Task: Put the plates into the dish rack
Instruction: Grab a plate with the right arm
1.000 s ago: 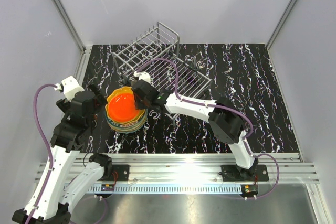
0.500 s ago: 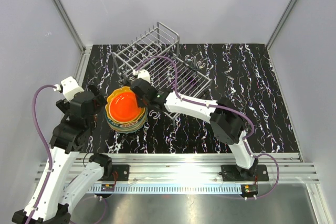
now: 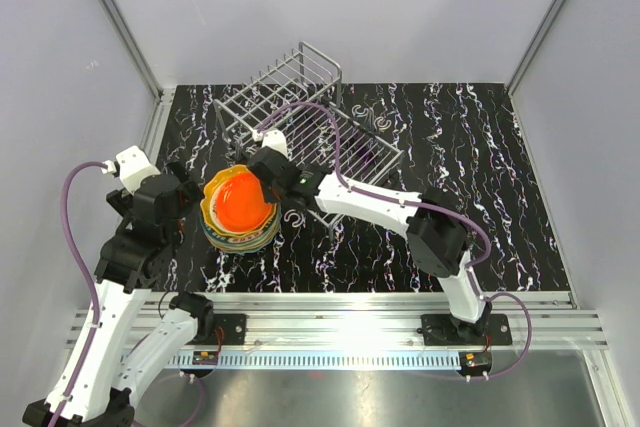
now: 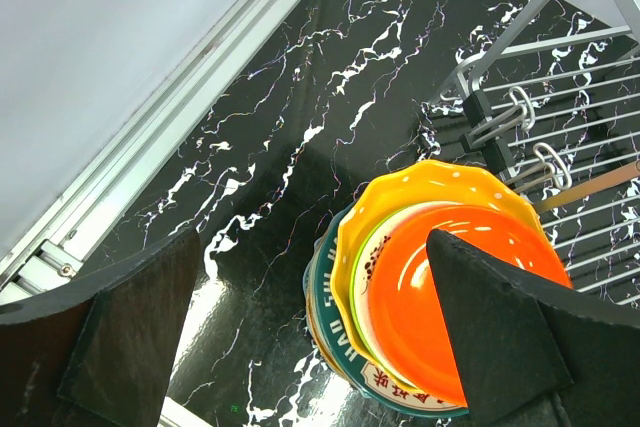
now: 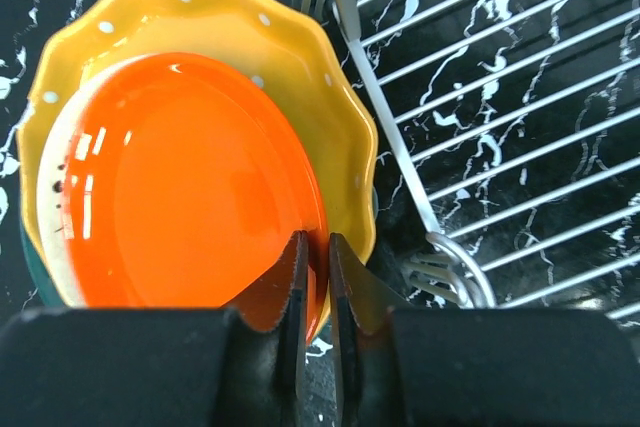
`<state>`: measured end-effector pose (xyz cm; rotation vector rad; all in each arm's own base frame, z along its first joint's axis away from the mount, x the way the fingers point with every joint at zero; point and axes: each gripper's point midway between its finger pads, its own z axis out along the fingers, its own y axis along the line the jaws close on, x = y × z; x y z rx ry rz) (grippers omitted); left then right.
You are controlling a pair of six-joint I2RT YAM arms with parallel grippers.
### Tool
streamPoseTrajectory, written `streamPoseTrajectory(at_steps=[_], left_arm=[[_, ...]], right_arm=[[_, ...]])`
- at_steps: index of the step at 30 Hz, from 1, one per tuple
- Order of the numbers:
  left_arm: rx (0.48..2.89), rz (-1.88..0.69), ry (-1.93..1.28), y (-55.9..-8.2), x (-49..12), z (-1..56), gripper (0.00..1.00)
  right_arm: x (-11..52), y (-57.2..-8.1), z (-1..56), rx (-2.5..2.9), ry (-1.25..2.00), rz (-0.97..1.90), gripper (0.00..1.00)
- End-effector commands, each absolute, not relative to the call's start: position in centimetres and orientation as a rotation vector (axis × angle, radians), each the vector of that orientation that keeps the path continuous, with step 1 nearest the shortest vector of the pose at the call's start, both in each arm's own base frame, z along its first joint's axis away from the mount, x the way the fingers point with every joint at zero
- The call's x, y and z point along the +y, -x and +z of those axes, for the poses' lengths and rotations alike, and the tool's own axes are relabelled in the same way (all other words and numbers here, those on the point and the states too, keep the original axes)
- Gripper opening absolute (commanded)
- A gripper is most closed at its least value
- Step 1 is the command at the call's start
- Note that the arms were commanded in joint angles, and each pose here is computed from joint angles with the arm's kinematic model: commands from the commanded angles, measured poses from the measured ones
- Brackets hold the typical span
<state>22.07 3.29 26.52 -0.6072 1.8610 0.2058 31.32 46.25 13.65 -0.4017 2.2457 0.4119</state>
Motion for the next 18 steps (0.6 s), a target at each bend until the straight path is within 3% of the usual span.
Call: streamPoseTrajectory(at_steps=[1,4,18], left_arm=[[1.791,0.18,0.634,-22.2,3.5,28.5,0.99],[1.79,0.18,0.635,-22.2,3.5,28.5,0.99],[1.783,0.183,0.641,-22.0,3.7,28.6,0.99]], right_arm=[[44.6,-31.5,18.7,2.155,0.379,0.393,0.05],[45.0,-31.2,19.9,2.132,0.372,0.457,0.0],[45.3,-30.5,21.8,2.095,0.345,0.565,0.0]])
